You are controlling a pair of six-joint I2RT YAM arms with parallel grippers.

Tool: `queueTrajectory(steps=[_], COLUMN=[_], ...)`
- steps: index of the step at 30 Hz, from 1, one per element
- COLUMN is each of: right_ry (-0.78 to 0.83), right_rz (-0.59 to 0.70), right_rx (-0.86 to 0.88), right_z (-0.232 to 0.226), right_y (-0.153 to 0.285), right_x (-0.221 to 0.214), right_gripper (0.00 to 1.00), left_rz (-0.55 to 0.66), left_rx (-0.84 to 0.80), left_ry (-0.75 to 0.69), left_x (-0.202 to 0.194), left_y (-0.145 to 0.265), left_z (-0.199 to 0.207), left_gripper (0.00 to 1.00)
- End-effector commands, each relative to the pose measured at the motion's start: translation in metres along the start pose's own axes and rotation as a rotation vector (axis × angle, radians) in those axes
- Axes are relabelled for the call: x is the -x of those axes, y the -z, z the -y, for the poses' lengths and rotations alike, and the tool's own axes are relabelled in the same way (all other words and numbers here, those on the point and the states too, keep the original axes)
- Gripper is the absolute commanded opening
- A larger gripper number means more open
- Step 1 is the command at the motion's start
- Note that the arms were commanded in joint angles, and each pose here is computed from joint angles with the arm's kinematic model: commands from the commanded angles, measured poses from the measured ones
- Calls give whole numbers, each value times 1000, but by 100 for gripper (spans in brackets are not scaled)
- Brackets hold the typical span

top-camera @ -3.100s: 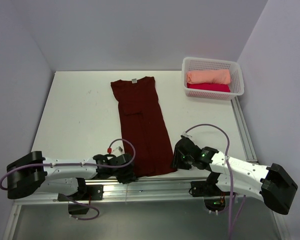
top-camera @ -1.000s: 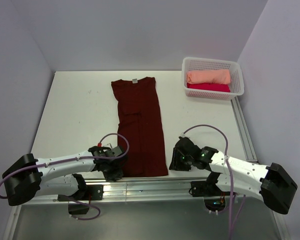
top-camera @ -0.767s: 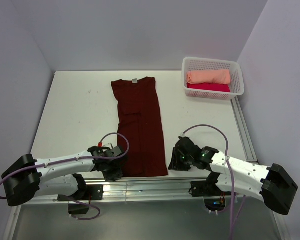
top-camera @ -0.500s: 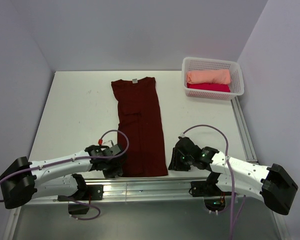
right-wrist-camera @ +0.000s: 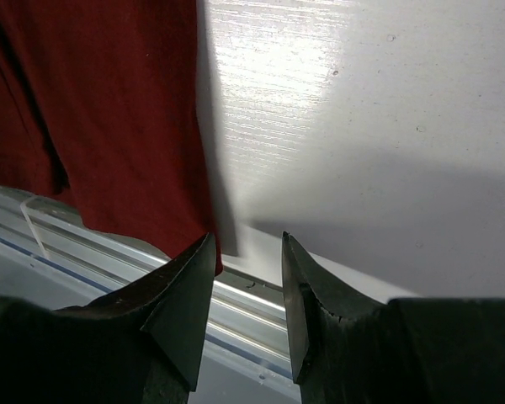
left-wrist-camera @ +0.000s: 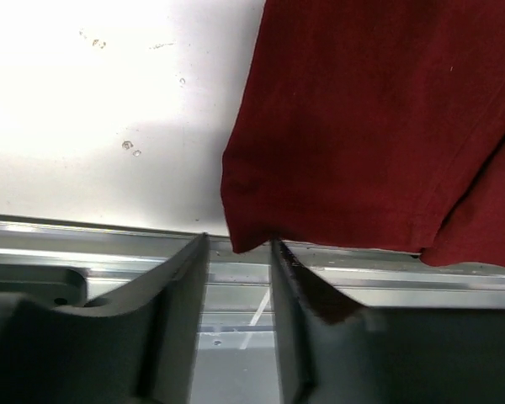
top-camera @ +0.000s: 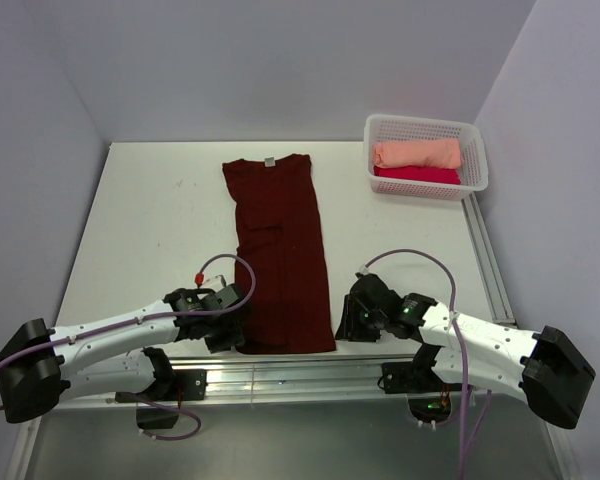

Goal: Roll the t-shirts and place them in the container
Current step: Roll the tshirt

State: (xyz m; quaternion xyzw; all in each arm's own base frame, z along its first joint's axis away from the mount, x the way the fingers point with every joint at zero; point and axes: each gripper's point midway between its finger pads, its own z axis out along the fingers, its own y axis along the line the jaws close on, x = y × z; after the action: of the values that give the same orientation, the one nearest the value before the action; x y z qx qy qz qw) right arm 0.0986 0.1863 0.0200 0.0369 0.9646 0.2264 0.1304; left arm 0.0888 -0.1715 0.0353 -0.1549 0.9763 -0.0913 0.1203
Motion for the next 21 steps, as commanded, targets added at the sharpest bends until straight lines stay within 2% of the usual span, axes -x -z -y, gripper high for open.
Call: queueTrajectory(steps=[1,3,4,5,6,10,14,17,21], right_ry=[21,22,22,23,24,24,23,16,13], right_rz=[16,15,16,16,14,14,15,17,20], right_rx=[41,42,43,43,44,42,51,52,61], right_z=[-14,-14,-15,-15,-15,-15,-17,-16,-17], right_y=[3,2,3,3,3,2,3,3,3], right_x=[7,6,6,6,6,6,5,4,4], right_gripper=[45,45,45,45,45,45,45,45,45], left_rz=[18,10,7,6,-13,-51,-50,-42,-31], left_rx=[-9,-35,-47,-67,-84,-103,-88,-71,-10], left_ry=[-28,-32,-40,-39,-49,-62,-57,-53,-48], left_x=[6,4,4,3,0,-8,-9,-8,-7], left_y=[5,8,9,12,13,14,14,11,-1], left_z=[4,6,7,9,10,10,4,0,-10], left_gripper=[39,33,26,25,25,41,50,52,49])
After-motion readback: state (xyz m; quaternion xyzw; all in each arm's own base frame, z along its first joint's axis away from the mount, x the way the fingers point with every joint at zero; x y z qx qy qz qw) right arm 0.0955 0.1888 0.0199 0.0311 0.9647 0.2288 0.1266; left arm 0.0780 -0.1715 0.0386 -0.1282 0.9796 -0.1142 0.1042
